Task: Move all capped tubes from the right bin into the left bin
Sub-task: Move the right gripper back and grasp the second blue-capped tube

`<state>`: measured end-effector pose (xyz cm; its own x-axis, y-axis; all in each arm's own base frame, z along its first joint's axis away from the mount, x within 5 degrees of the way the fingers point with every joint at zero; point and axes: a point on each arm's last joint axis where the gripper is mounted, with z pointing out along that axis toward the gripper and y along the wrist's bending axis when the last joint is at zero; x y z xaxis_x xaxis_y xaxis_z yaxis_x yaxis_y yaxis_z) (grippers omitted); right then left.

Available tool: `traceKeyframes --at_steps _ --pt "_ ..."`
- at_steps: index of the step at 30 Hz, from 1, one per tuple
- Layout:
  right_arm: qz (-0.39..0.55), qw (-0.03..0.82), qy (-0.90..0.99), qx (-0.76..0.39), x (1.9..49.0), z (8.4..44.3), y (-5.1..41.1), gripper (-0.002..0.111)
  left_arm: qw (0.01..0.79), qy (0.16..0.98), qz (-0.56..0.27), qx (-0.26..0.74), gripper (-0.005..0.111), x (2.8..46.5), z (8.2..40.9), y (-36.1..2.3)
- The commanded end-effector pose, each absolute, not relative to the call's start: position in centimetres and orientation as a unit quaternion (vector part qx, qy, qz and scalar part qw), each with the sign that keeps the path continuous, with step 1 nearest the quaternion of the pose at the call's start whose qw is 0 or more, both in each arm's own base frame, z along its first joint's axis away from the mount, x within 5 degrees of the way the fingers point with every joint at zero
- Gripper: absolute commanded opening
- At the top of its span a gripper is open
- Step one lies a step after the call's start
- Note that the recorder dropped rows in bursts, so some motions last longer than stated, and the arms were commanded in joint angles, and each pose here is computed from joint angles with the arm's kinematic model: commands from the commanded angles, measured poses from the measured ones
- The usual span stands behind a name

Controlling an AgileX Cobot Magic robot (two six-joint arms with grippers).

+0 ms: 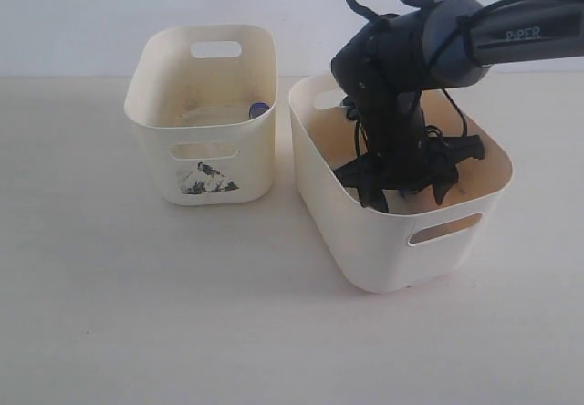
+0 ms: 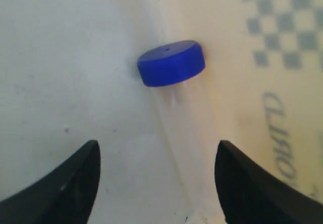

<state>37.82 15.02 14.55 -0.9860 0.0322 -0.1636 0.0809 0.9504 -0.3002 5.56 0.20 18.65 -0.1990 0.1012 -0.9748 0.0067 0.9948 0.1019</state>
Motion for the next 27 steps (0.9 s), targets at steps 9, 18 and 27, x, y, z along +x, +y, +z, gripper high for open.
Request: traceKeyframes --at_steps 9,18,27 --pt "-0.176 0.06 0.982 0.016 38.1 12.2 14.8 0.062 0.64 0.767 0.031 0.028 0.004 5.6 18.9 0.2" --pt "-0.193 0.025 0.981 -0.003 37.9 10.3 14.7 0.062 0.64 0.767 0.031 0.028 0.004 5.6 18.9 0.2" --pt "-0.194 0.022 0.981 -0.011 37.9 10.1 14.7 0.001 0.64 0.767 0.031 0.028 0.004 5.6 18.9 0.2"
